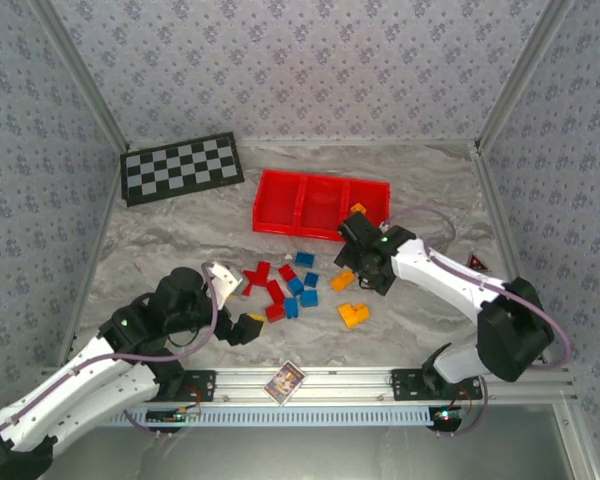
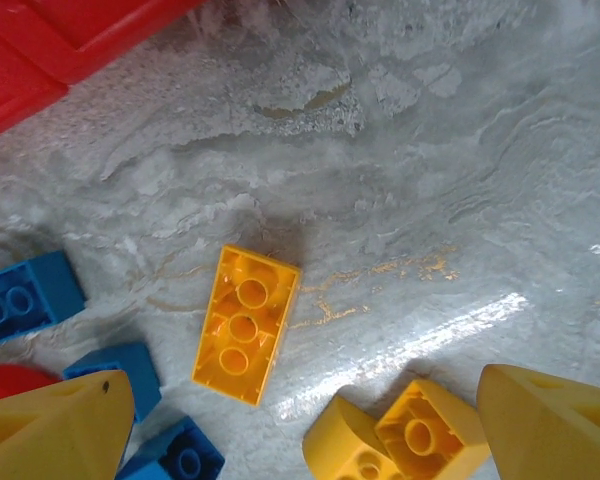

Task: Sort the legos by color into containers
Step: Pick up the lego from the center of the table.

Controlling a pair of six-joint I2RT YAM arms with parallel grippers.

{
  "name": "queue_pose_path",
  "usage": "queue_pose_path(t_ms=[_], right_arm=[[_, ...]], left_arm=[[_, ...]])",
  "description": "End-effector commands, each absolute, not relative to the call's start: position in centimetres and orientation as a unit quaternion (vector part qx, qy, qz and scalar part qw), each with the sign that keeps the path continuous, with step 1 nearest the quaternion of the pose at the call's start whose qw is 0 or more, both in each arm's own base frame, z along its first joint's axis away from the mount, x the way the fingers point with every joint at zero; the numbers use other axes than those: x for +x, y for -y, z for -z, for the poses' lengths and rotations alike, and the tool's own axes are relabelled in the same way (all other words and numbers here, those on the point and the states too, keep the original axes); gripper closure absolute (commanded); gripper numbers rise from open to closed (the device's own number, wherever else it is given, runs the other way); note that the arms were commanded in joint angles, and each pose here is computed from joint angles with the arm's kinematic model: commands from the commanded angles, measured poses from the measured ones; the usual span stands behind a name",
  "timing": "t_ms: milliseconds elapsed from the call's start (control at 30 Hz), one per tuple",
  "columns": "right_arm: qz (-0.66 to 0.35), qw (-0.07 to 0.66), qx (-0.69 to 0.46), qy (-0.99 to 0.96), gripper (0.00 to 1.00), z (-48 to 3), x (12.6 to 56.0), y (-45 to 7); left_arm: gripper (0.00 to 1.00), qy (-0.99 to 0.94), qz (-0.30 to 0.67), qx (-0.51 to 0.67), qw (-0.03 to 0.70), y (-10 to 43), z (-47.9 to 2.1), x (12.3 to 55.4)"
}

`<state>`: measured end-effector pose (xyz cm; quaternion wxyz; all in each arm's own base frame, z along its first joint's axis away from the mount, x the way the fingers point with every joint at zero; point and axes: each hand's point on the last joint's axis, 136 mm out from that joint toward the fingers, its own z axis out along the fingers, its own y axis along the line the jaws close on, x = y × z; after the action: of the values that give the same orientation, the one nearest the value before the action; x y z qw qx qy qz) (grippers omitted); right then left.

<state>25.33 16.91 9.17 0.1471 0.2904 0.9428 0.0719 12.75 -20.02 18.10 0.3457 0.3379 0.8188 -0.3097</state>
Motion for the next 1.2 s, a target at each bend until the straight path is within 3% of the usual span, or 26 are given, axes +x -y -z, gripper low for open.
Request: queue_pose_path(t_ms=[0,600,1033,1167], right_arm=[[-0.059,0.169,0.34,-0.923,0.12,-9.1,26.6,-17.5],[-0.013,0.138,0.359,-0.923,0.24,-3.9,27.0,-20.4],[0.006,0.131,0.372,-0.919,0.37,-1.3,25.8,-19.1],[0.001,0.148,0.362,-0.921,0.47,-1.9,26.4,-19.3]], left_arm=[[0.0,-0.808,0.316,0.35,0.353,20.3,-18.5,12.5],[0.0,-0.797,0.324,0.37,0.35,20.7,-18.5,11.4],[0.0,-0.799,0.322,0.37,0.348,20.8,-18.4,11.5],[0.0,-0.8,0.321,0.371,0.346,20.7,-18.3,11.4]])
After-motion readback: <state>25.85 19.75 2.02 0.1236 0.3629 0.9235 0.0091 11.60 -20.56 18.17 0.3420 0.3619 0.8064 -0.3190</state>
